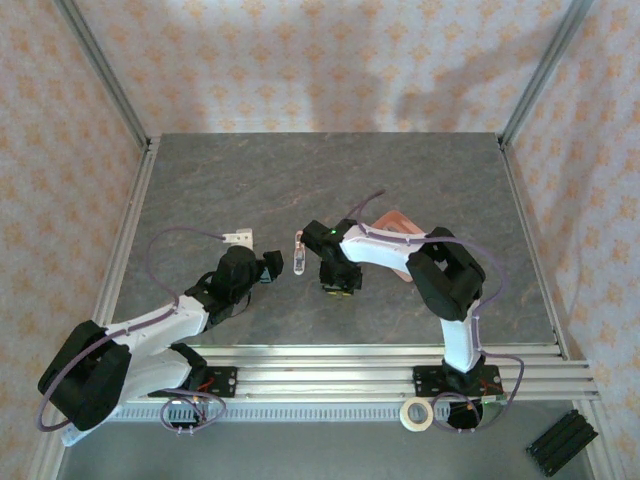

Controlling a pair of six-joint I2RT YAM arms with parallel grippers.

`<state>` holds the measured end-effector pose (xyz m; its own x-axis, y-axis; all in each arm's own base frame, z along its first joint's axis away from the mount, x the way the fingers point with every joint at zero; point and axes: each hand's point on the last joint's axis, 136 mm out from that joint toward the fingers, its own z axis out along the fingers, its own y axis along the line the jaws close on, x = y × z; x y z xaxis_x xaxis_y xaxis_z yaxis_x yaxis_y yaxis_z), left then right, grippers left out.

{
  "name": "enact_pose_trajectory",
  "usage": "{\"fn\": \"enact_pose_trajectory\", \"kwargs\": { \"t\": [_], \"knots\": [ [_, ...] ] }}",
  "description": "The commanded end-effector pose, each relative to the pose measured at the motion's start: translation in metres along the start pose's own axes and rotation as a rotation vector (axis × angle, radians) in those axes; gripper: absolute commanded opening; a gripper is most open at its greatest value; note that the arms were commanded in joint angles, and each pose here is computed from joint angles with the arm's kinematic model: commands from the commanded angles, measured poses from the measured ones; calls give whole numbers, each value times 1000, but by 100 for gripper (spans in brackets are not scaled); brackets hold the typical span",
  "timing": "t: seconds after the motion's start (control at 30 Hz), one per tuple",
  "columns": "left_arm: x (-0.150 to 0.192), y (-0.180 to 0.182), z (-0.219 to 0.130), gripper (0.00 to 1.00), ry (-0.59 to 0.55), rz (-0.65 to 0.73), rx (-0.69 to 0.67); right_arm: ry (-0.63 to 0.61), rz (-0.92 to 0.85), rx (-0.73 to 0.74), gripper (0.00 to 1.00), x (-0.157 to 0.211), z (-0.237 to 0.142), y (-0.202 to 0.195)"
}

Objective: Load the staples into the stapler

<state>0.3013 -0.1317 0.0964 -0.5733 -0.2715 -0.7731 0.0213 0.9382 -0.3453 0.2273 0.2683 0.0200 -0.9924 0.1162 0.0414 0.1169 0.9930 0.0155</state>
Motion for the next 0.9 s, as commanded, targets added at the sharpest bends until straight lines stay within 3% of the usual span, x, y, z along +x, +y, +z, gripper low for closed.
{"fn": "enact_pose_trajectory", "kwargs": {
  "t": [0.0, 0.5, 0.87],
  "knots": [
    [-2, 3, 1, 69, -13, -16, -6, -23, 17, 21, 22, -10, 3, -5],
    [-8, 1, -3, 69, -18, -11, -9, -38, 15, -9, 17, -12, 8, -9],
    [-11, 5, -18, 69, -25, -22, -19, -157, -18, -81, 17, -22, -24, -6]
  ]
}}
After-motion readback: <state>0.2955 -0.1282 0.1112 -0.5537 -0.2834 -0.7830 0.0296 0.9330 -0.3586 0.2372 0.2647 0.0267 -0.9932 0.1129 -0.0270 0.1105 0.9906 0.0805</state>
